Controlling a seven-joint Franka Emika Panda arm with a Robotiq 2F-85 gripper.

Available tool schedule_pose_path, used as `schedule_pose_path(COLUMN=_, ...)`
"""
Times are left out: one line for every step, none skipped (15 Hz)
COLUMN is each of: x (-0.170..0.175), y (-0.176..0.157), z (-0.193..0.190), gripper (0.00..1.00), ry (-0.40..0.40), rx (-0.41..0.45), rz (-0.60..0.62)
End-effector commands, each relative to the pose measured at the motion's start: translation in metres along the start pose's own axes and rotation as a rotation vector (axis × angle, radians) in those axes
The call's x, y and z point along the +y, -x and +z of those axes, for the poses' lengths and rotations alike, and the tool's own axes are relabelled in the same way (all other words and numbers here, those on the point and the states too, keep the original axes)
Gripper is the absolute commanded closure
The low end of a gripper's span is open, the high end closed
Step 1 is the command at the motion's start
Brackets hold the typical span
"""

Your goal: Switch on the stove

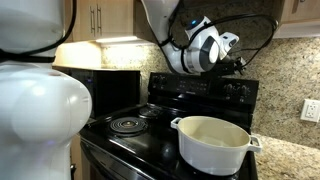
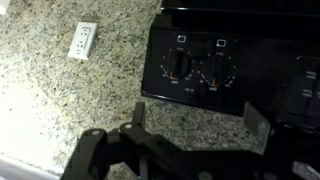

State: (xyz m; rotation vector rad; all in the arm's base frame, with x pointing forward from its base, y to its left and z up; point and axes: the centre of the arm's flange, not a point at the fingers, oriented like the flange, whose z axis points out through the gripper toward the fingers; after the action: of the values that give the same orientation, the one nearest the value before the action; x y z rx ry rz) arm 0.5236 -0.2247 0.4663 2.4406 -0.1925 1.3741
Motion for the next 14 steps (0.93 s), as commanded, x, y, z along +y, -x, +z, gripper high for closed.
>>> schedule_pose_path(x=0.071, y=0.009, z=0.039, gripper=0.00, ry=-0.031, rx=-0.001, rz=-0.004)
schedule_pose_path(x=0.076, y=0.014, z=0.038, gripper=0.00, ry=-0.039, rx=0.002, rz=-0.027)
schedule_pose_path(x=0.014, y=0.009, z=0.003, gripper=0.00, ry=0.007, rx=-0.015, rz=-0.019)
schedule_pose_path(x=0.016, y=0.013, z=0.004, gripper=0.00, ry=0.006, rx=-0.022, rz=-0.025)
schedule_pose_path(x=0.017, y=0.016, z=0.005, gripper=0.00, ry=0.006, rx=-0.025, rz=-0.027)
schedule_pose_path(x=0.018, y=0.016, z=0.005, gripper=0.00, ry=0.007, rx=-0.026, rz=-0.028)
schedule_pose_path(x=0.016, y=0.016, z=0.005, gripper=0.00, ry=0.004, rx=-0.026, rz=-0.029)
schedule_pose_path(x=0.015, y=0.016, z=0.006, gripper=0.00, ry=0.002, rx=-0.026, rz=-0.030)
schedule_pose_path(x=0.014, y=0.016, z=0.006, gripper=0.00, ry=0.000, rx=-0.025, rz=-0.031)
schedule_pose_path(x=0.015, y=0.014, z=0.011, gripper=0.00, ry=-0.017, rx=-0.028, rz=-0.050)
schedule_pose_path(x=0.017, y=0.015, z=0.018, gripper=0.00, ry=-0.038, rx=-0.027, rz=-0.060)
schedule_pose_path(x=0.015, y=0.016, z=0.024, gripper=0.00, ry=-0.056, rx=-0.020, rz=-0.072)
schedule_pose_path(x=0.015, y=0.018, z=0.032, gripper=0.00, ry=-0.077, rx=-0.009, rz=-0.093)
schedule_pose_path(x=0.011, y=0.020, z=0.039, gripper=0.00, ry=-0.107, rx=-0.021, rz=-0.106)
